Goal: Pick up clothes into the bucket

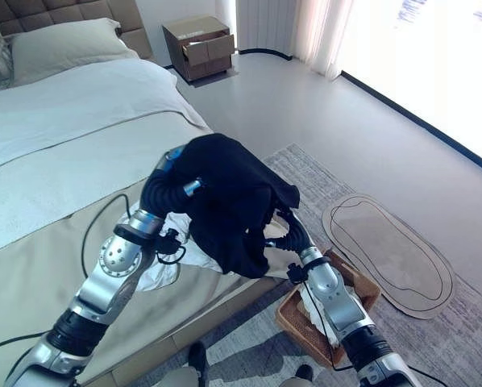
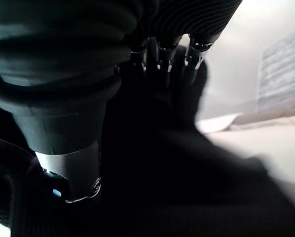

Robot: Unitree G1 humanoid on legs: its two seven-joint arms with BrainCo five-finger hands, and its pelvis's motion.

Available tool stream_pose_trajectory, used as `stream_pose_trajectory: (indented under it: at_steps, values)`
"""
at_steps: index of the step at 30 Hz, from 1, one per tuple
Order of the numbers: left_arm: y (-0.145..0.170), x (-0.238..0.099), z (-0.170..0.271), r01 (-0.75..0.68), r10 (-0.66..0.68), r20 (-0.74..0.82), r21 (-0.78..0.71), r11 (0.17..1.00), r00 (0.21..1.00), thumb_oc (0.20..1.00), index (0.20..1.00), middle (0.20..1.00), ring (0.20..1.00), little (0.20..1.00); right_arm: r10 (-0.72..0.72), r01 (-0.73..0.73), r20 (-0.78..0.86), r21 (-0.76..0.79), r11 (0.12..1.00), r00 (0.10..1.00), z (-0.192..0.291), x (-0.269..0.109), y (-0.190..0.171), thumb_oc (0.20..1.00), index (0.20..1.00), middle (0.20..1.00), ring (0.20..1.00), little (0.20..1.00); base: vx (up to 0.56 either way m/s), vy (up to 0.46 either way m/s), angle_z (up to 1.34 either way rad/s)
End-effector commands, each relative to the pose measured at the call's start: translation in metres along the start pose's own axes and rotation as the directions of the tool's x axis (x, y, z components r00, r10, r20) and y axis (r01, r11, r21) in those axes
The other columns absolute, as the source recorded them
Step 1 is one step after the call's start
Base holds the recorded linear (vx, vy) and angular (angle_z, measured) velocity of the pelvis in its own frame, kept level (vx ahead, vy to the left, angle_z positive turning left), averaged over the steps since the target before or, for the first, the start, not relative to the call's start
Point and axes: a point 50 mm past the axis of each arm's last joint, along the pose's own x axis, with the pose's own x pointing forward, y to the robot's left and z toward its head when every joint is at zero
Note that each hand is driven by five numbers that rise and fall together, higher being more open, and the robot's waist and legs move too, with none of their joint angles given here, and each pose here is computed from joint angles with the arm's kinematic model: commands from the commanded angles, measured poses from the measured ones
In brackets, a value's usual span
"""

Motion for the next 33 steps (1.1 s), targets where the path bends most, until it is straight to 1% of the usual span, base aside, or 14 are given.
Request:
stream_pose_trajectory:
  at_steps: [1, 2, 9, 10, 11, 12, 13, 14, 16, 21, 27, 31, 32, 33]
  values:
    - [-0.004, 0.015, 0.023, 0.021, -0.007, 0.147, -0.088, 0.996, 0.989, 0.2, 0.2, 0.2, 0.2, 0.2, 0.006, -0.027, 0.191, 0.111, 0.993, 0.982, 0.041, 0.018, 0.005, 1.0, 1.0, 1.0, 1.0, 1.0, 0.0, 0.0, 0.0]
    - [-0.009, 0.013, 0.016, 0.038, -0.023, 0.119, -0.125, 0.991, 0.993, 0.2, 0.2, 0.2, 0.2, 0.2, 0.01, -0.045, 0.203, 0.166, 0.985, 0.979, 0.044, 0.018, 0.009, 1.0, 1.0, 1.0, 1.0, 1.0, 0.0, 0.0, 0.0]
    - [-0.023, 0.011, 0.006, 0.085, -0.071, 0.074, -0.212, 0.974, 0.995, 0.2, 0.2, 0.2, 0.2, 0.2, 0.057, -0.116, 0.222, 0.261, 0.958, 0.973, 0.05, 0.021, 0.024, 1.0, 1.0, 1.0, 1.0, 1.0, 0.01, -0.009, -0.04]
    - [-0.024, 0.012, 0.007, 0.092, -0.077, 0.078, -0.212, 0.973, 0.994, 0.2, 0.2, 0.2, 0.2, 0.2, 0.077, -0.14, 0.227, 0.277, 0.951, 0.971, 0.051, 0.022, 0.028, 1.0, 1.0, 1.0, 1.0, 1.0, 0.01, -0.007, -0.09]
    - [-0.028, 0.015, 0.009, 0.113, -0.096, 0.088, -0.215, 0.97, 0.992, 0.2, 0.2, 0.2, 0.2, 0.2, 0.125, -0.199, 0.246, 0.302, 0.932, 0.961, 0.055, 0.022, 0.036, 1.0, 1.0, 1.0, 1.0, 1.0, 0.01, -0.009, -0.08]
    - [-0.029, 0.015, 0.009, 0.117, -0.1, 0.09, -0.218, 0.969, 0.991, 0.2, 0.2, 0.2, 0.2, 0.2, 0.152, -0.226, 0.25, 0.303, 0.926, 0.956, 0.055, 0.022, 0.039, 0.398, 0.398, 0.398, 0.398, 0.398, 0.01, -0.006, -0.04]
    - [-0.029, 0.015, 0.009, 0.117, -0.1, 0.09, -0.218, 0.969, 0.991, 0.2, 0.2, 0.2, 0.2, 0.2, 0.152, -0.227, 0.25, 0.303, 0.926, 0.956, 0.055, 0.022, 0.039, 0.241, 0.241, 0.241, 0.241, 0.241, 0.0, 0.0, 0.0]
    - [-0.03, 0.016, 0.009, 0.126, -0.107, 0.093, -0.225, 0.966, 0.99, 0.2, 0.2, 0.2, 0.2, 0.2, 0.174, -0.253, 0.257, 0.316, 0.914, 0.951, 0.056, 0.022, 0.042, 0.2, 0.2, 0.2, 0.2, 0.2, 0.0, 0.0, 0.0]
    - [-0.032, 0.017, 0.009, 0.134, -0.114, 0.098, -0.23, 0.964, 0.989, 0.2, 0.2, 0.2, 0.2, 0.2, 0.215, -0.284, 0.25, 0.286, 0.915, 0.944, 0.054, 0.021, 0.047, 0.2, 0.2, 0.2, 0.2, 0.2, 0.0, 0.0, 0.0]
    - [-0.032, 0.02, 0.014, 0.13, -0.102, 0.122, -0.25, 0.959, 0.987, 0.2, 0.2, 0.2, 0.2, 0.2, 0.205, -0.263, 0.221, 0.278, 0.924, 0.953, 0.048, 0.02, 0.046, 0.2, 0.2, 0.2, 0.2, 0.2, 0.0, 0.0, 0.0]
    - [-0.03, 0.023, 0.021, 0.119, -0.079, 0.155, -0.273, 0.955, 0.985, 0.2, 0.2, 0.2, 0.2, 0.2, 0.151, -0.197, 0.172, 0.299, 0.934, 0.973, 0.037, 0.017, 0.041, 0.2, 0.2, 0.2, 0.2, 0.2, 0.0, 0.0, 0.0]
    - [-0.025, 0.021, 0.02, 0.1, -0.065, 0.146, -0.248, 0.964, 0.987, 0.2, 0.2, 0.2, 0.2, 0.2, 0.111, -0.155, 0.154, 0.316, 0.936, 0.982, 0.032, 0.013, 0.033, 0.2, 0.2, 0.2, 0.2, 0.2, 0.0, 0.0, 0.0]
    - [-0.02, 0.016, 0.014, 0.066, -0.038, 0.114, -0.254, 0.965, 0.993, 0.2, 0.2, 0.2, 0.2, 0.2, 0.062, -0.102, 0.128, 0.34, 0.935, 0.99, 0.024, 0.006, 0.023, 0.2, 0.2, 0.2, 0.2, 0.2, 0.0, 0.0, 0.0]
    - [-0.02, 0.015, 0.013, 0.066, -0.038, 0.113, -0.255, 0.965, 0.993, 0.2, 0.2, 0.2, 0.2, 0.2, 0.062, -0.102, 0.127, 0.34, 0.935, 0.99, 0.024, 0.006, 0.023, 0.2, 0.2, 0.2, 0.2, 0.2, 0.0, 0.0, 0.0]
